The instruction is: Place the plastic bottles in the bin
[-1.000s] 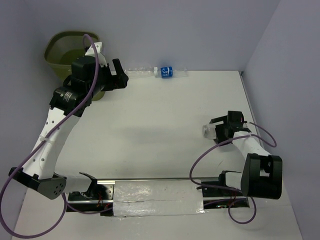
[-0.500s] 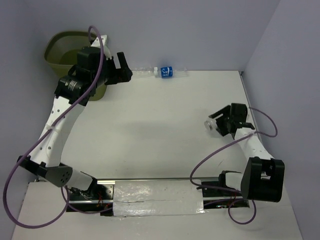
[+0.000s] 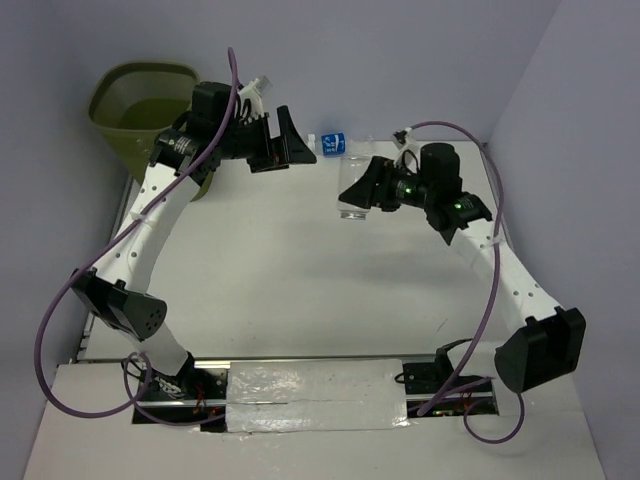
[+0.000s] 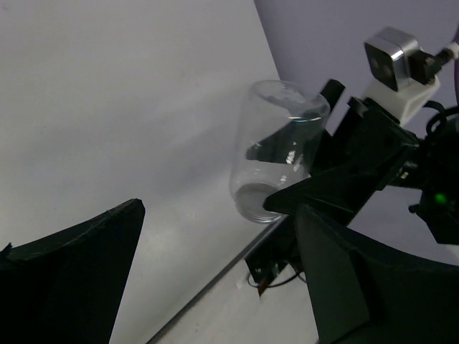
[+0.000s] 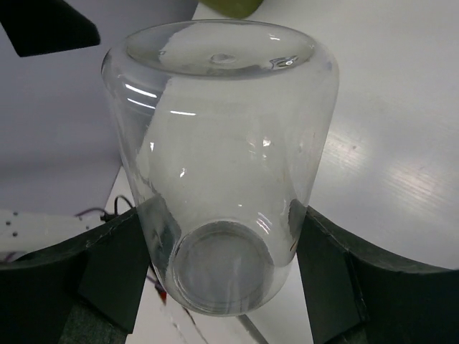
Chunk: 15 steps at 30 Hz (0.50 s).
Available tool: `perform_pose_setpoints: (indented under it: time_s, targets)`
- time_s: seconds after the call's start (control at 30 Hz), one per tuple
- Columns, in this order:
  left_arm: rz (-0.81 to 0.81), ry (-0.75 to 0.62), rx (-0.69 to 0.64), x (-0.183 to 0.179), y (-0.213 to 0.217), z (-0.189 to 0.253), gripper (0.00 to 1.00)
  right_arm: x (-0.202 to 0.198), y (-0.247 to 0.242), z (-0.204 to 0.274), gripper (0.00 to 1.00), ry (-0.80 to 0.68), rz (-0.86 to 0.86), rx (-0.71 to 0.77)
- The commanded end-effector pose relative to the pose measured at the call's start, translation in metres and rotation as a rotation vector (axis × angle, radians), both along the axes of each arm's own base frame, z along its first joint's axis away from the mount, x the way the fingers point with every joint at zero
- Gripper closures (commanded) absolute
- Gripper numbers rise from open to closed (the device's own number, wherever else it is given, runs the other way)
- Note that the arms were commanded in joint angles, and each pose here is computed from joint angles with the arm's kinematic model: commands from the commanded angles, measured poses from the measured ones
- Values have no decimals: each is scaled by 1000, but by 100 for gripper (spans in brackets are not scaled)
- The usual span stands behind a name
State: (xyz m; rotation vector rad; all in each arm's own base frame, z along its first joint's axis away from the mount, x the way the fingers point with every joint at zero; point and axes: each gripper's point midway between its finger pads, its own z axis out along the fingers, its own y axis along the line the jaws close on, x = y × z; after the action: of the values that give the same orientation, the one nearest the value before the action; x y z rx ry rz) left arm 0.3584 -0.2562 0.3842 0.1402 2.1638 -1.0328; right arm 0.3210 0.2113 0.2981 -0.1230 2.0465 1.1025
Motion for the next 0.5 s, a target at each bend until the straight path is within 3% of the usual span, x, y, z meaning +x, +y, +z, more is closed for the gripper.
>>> perform_pose_setpoints:
  time_s: [0.0, 0.47]
  targets:
    - [-156, 8, -151, -29, -22, 27, 1, -10, 25, 7, 36, -42, 164, -9]
    - [-209, 112, -142, -35, -31, -6, 1, -20, 55, 33, 37, -99, 274, -9]
